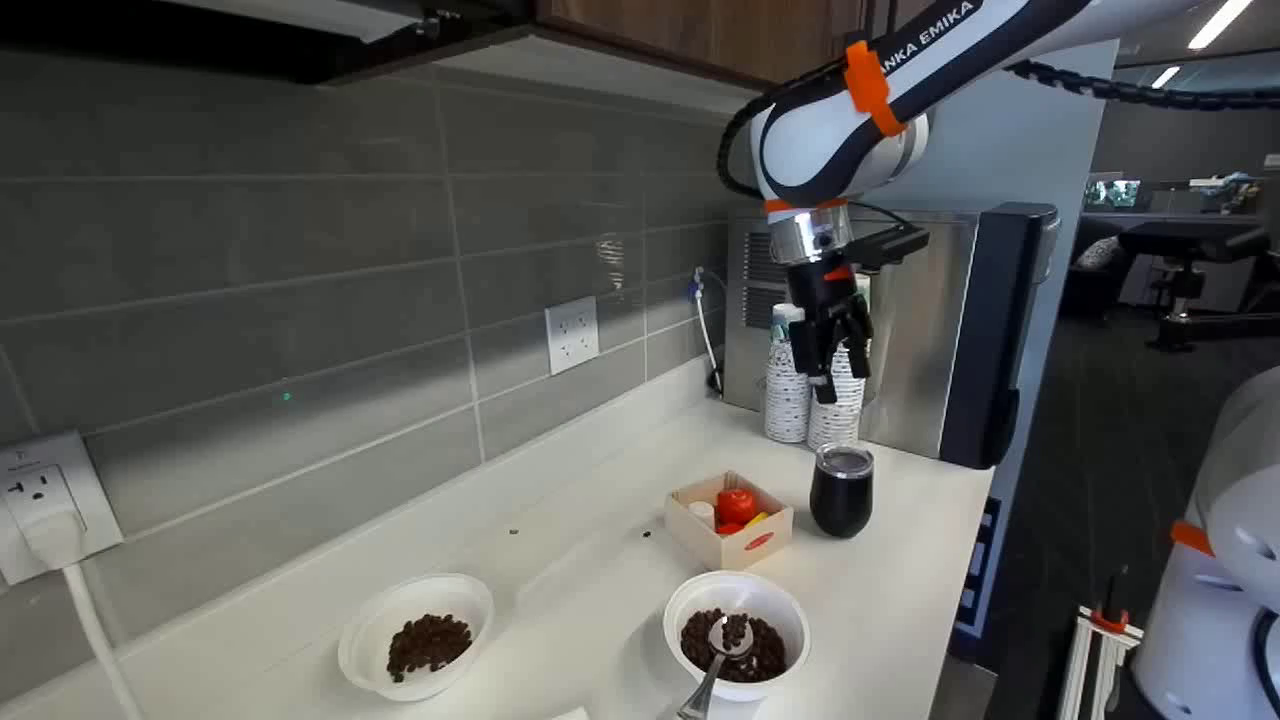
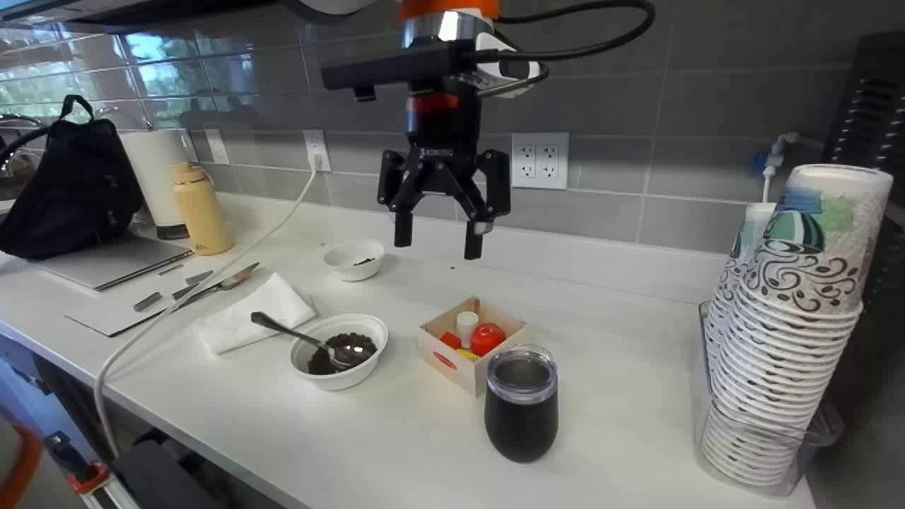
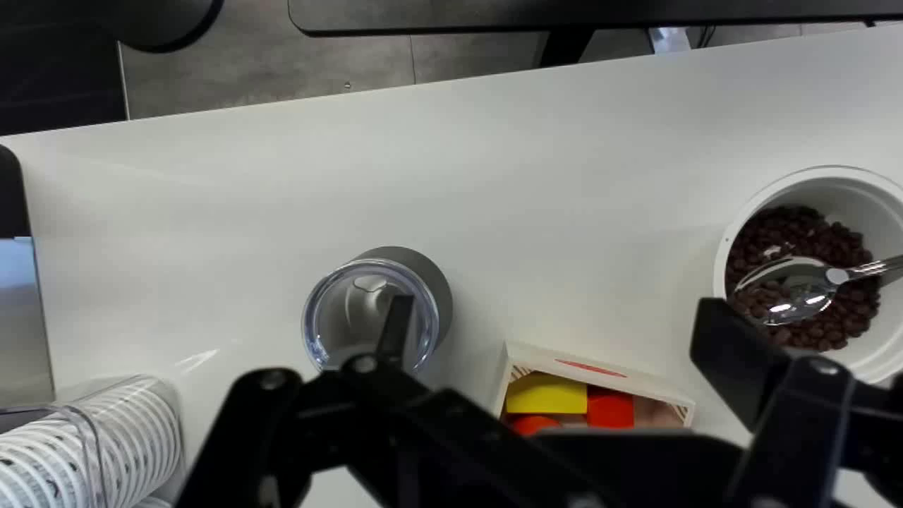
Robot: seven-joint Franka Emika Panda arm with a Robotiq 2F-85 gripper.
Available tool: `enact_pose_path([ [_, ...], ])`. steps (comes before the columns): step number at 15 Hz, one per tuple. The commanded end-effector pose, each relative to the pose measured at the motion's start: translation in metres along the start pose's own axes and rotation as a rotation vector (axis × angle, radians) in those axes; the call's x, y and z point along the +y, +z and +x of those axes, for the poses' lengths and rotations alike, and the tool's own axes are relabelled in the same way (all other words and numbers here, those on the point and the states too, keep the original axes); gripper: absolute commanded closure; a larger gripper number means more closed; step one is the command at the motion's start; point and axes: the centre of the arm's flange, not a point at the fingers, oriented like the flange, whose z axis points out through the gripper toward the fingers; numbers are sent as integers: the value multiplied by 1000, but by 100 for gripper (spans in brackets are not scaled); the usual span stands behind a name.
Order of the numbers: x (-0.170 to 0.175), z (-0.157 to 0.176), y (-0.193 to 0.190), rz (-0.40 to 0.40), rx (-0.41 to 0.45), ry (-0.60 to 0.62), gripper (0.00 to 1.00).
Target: Open the left upper cabinet door.
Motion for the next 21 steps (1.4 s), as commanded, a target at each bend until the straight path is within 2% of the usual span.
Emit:
enact_pose_path([
  [1,0,0,0,0,0,0,0],
  [5,0,-5,-6,-5,14,-4,0],
  [11,10,-74,-51,-51,185,8,0],
  [15,23,-124,-96,-105,344,42,0],
  [21,28,-189,-179,-219,641,99,0],
])
